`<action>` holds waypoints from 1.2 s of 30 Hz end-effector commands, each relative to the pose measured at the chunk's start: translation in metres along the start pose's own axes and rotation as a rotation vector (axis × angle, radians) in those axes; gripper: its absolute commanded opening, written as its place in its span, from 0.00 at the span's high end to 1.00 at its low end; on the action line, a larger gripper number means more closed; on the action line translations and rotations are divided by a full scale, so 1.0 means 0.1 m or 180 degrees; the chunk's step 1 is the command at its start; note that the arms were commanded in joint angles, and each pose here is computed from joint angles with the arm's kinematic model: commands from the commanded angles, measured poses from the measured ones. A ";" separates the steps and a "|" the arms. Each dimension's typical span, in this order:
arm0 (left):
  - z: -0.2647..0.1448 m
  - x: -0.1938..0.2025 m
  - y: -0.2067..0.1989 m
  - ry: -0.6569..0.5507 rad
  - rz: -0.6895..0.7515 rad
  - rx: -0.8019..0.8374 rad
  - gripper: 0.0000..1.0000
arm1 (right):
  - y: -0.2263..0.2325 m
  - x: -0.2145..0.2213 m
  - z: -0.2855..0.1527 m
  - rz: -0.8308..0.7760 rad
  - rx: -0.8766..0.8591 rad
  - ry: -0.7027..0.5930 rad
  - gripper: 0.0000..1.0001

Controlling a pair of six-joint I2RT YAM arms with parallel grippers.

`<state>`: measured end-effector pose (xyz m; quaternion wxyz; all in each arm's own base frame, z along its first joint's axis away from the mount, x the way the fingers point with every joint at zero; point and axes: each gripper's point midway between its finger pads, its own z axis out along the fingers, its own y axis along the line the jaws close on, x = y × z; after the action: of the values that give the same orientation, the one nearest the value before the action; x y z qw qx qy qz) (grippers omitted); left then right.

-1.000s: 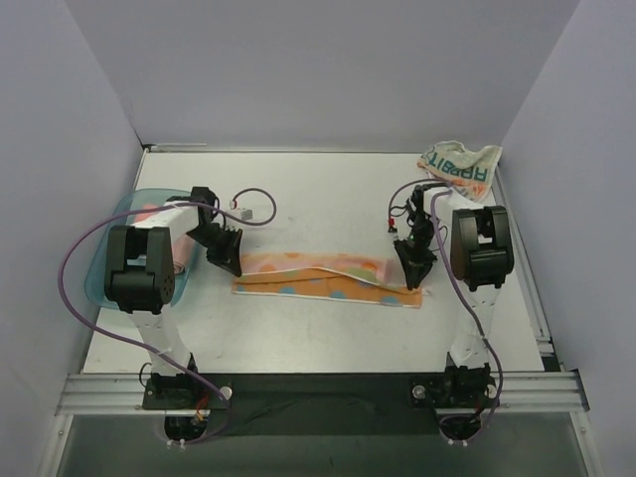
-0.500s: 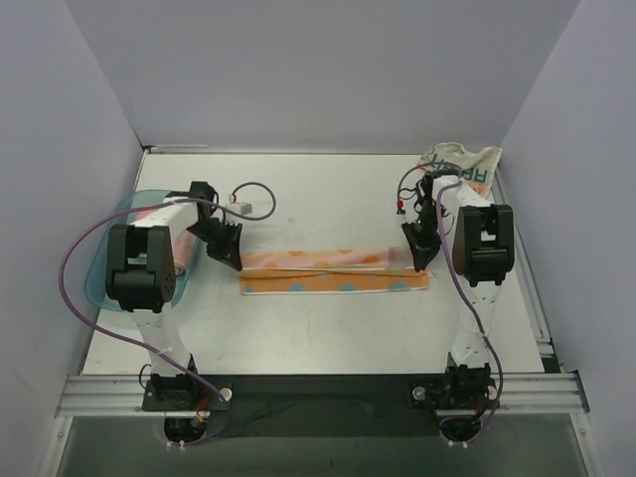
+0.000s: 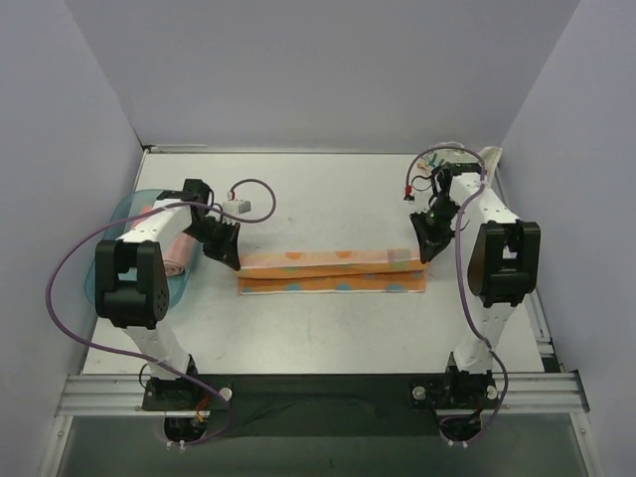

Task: Roll the towels
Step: Fold the towel

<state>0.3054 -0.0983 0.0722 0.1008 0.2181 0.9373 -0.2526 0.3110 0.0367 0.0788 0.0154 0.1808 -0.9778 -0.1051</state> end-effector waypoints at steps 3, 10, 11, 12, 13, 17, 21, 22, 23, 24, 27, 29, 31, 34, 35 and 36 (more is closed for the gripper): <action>0.21 0.30 0.03 0.0213 0.0094 -0.0007 0.99 | -0.11 0.22 0.39 0.0024 -0.0068 0.0445 1.00; 0.19 0.32 0.08 0.0172 0.0186 -0.0036 0.54 | -0.18 0.37 0.39 -0.0015 -0.0054 0.0463 0.75; 0.13 0.28 0.05 0.0104 0.0225 -0.0018 0.42 | -0.19 0.36 0.32 -0.0019 -0.0024 0.0395 0.62; 0.10 0.26 0.02 0.0067 0.0252 -0.0006 0.39 | -0.17 0.36 0.28 -0.0029 -0.0020 0.0360 0.58; 0.04 0.17 -0.06 -0.0031 0.0320 0.0080 0.39 | -0.13 0.32 0.22 -0.0071 -0.0072 0.0277 0.58; -0.16 0.01 -0.22 -0.0250 0.0487 0.0146 0.37 | -0.02 0.23 -0.13 -0.0041 -0.0201 -0.0055 0.54; -0.22 -0.14 -0.20 -0.0351 0.0495 0.0099 0.39 | 0.06 0.04 -0.28 0.0021 -0.0298 -0.0255 0.53; -0.23 -0.18 -0.18 -0.0370 0.0464 0.0073 0.39 | 0.02 -0.03 -0.28 0.0032 -0.0268 -0.0279 0.54; -0.22 -0.24 -0.12 -0.0401 0.0457 -0.0002 0.39 | -0.03 -0.05 -0.27 0.0055 -0.0225 -0.0273 0.56; -0.22 -0.26 -0.09 -0.0409 0.0445 -0.0045 0.39 | -0.06 -0.10 -0.26 0.0081 -0.0183 -0.0274 0.58; -0.16 -0.34 0.06 -0.0443 0.0293 -0.0206 0.39 | -0.16 -0.26 -0.15 0.0246 -0.0153 -0.0243 0.63; -0.10 -0.37 0.14 -0.0455 0.0196 -0.0259 0.39 | -0.19 -0.32 -0.04 0.0321 -0.0195 -0.0185 0.64; -0.04 -0.37 0.18 -0.0421 0.0103 -0.0261 0.39 | -0.23 -0.38 0.04 0.0395 -0.0206 -0.0141 0.65; 0.07 -0.33 0.23 -0.0335 0.0008 -0.0249 0.38 | -0.26 -0.40 0.12 0.0425 -0.0197 -0.0092 0.64; 0.10 -0.33 0.25 -0.0326 -0.0008 -0.0241 0.38 | -0.26 -0.38 0.14 0.0427 -0.0206 -0.0065 0.65; 0.11 -0.33 0.23 -0.0327 -0.0012 -0.0200 0.38 | -0.26 -0.36 0.16 0.0434 -0.0216 -0.0038 0.65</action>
<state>0.3257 -0.0965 0.0554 0.1254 0.2082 0.9412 -0.2346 0.3594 0.0268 0.0475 0.0102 0.1236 -0.9828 -0.1368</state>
